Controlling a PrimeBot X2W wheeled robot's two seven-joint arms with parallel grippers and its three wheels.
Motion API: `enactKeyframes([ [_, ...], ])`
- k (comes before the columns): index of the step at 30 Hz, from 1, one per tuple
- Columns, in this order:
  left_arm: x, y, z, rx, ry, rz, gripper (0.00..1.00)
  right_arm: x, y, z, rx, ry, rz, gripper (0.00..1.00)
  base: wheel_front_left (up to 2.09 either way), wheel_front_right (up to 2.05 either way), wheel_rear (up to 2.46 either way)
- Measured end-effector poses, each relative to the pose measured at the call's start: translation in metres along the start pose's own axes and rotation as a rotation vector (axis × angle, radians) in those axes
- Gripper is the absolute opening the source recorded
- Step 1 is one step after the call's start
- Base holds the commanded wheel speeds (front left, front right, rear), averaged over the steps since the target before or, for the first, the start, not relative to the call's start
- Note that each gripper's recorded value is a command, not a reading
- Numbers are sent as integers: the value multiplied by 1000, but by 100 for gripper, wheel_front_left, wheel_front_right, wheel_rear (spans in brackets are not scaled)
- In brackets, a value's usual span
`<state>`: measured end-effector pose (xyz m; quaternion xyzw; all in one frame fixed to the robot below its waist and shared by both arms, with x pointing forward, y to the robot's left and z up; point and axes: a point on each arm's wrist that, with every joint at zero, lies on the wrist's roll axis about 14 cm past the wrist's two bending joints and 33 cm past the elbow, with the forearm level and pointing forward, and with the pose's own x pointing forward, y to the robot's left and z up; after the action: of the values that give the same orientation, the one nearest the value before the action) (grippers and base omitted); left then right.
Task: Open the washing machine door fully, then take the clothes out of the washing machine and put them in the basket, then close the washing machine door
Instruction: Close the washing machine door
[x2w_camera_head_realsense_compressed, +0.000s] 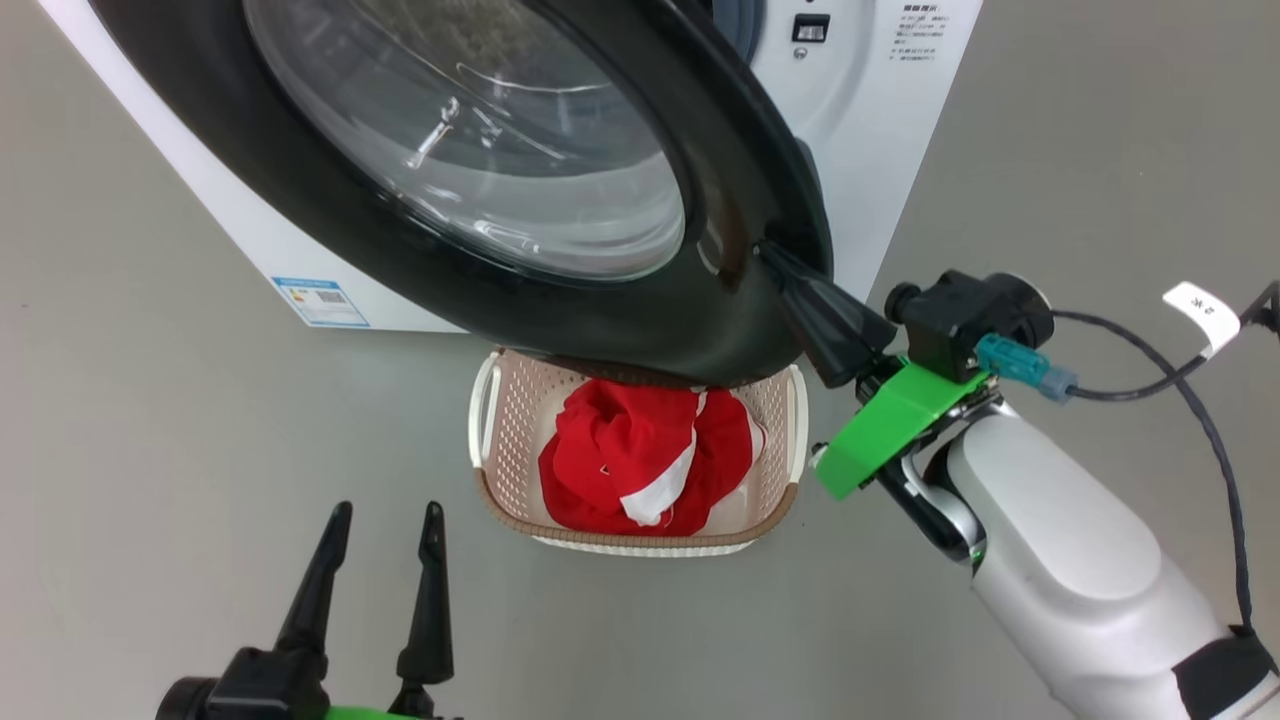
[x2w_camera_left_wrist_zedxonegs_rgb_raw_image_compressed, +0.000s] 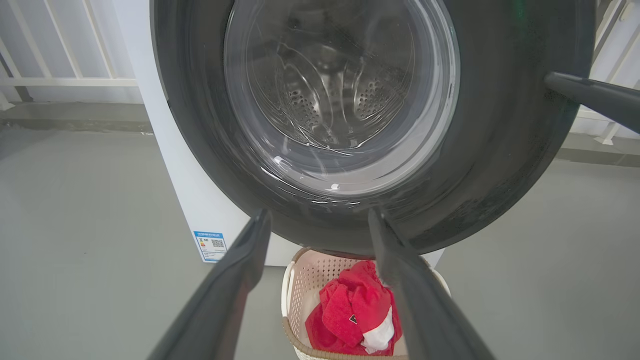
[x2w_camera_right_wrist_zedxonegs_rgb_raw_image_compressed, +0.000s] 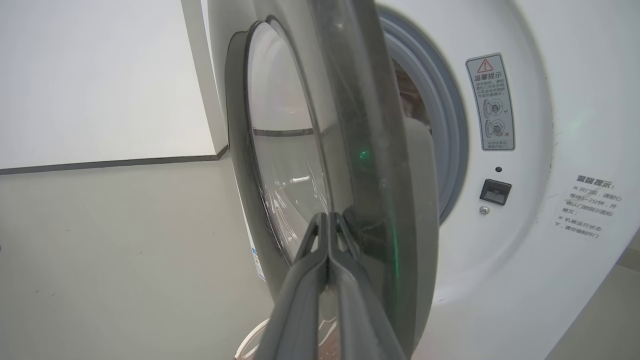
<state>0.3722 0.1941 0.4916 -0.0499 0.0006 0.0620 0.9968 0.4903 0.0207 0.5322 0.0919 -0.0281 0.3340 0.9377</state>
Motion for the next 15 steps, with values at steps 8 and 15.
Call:
enactKeyframes([
  [8, 8, -6, -3, 6, 4, -14, 100, 22, -16, 9, -20, -15, 1, 0, 0, 0, 0],
  [15, 13, -6, -9, 18, 10, -6, 100, 47, -32, 16, -32, -29, -4, 0, 0, 0, 0],
])
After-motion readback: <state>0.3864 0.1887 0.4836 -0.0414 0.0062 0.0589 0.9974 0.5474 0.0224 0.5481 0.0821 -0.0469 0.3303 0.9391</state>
